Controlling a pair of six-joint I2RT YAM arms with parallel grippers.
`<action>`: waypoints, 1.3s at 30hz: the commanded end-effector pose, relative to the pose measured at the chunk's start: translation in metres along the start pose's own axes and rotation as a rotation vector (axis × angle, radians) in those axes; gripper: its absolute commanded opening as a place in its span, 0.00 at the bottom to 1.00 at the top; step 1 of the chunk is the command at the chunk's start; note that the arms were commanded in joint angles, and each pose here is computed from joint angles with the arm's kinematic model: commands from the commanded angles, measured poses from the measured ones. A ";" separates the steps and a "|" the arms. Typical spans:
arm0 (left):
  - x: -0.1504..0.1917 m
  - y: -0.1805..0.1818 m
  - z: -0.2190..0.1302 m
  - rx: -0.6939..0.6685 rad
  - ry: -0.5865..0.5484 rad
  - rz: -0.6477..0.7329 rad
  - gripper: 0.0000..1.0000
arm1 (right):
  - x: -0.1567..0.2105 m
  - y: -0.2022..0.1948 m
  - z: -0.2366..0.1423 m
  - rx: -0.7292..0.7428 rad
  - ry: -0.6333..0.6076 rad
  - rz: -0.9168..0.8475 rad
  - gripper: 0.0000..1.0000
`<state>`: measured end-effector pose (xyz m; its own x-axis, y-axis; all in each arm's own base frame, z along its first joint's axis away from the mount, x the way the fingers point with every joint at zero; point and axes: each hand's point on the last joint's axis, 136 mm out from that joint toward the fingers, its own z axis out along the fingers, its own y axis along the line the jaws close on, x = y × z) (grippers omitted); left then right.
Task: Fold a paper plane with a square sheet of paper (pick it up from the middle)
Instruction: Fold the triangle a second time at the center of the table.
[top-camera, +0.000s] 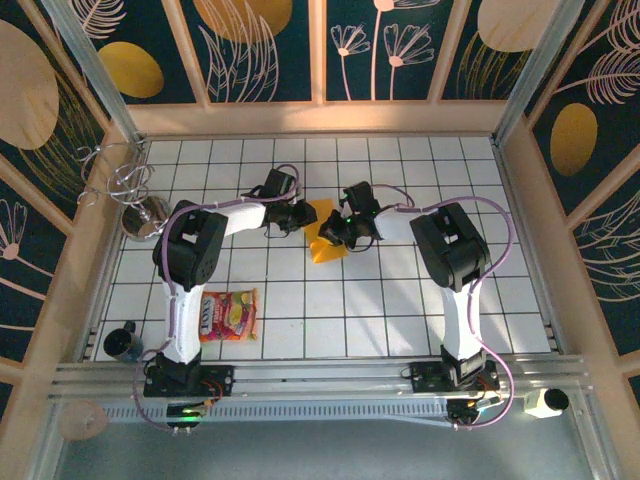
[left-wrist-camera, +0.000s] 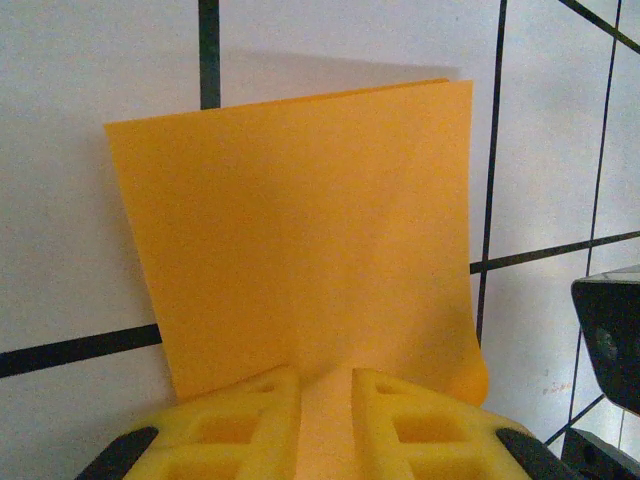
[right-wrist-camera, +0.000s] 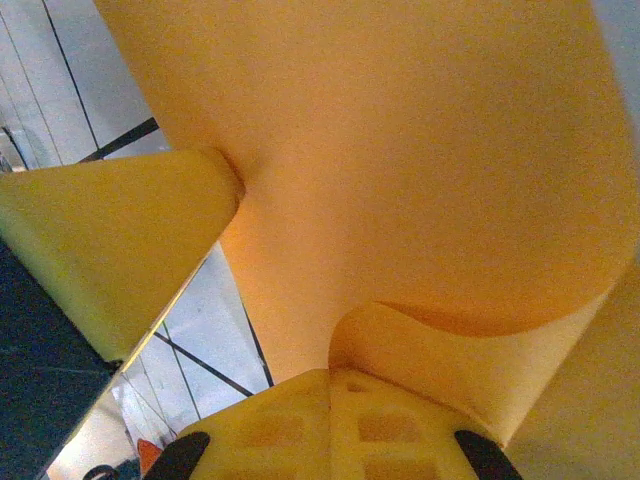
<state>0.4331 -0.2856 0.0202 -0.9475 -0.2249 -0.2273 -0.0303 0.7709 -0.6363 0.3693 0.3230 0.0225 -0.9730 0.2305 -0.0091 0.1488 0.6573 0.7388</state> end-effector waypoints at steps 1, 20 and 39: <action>0.006 0.003 -0.007 -0.026 0.013 -0.012 0.22 | 0.002 -0.009 0.007 0.045 0.015 -0.012 0.03; -0.064 -0.022 -0.091 0.008 -0.271 -0.047 0.41 | 0.004 -0.015 0.014 0.064 0.044 0.003 0.39; -0.008 -0.015 -0.079 0.100 -0.148 -0.082 0.28 | 0.007 -0.031 0.012 0.116 0.040 0.007 0.23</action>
<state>0.4211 -0.2362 0.0738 -0.8821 -0.3889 -0.2660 -0.1103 0.7192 -0.6860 0.3743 0.3285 0.0263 -0.9798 0.1980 -0.0277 0.1142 0.6678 0.7356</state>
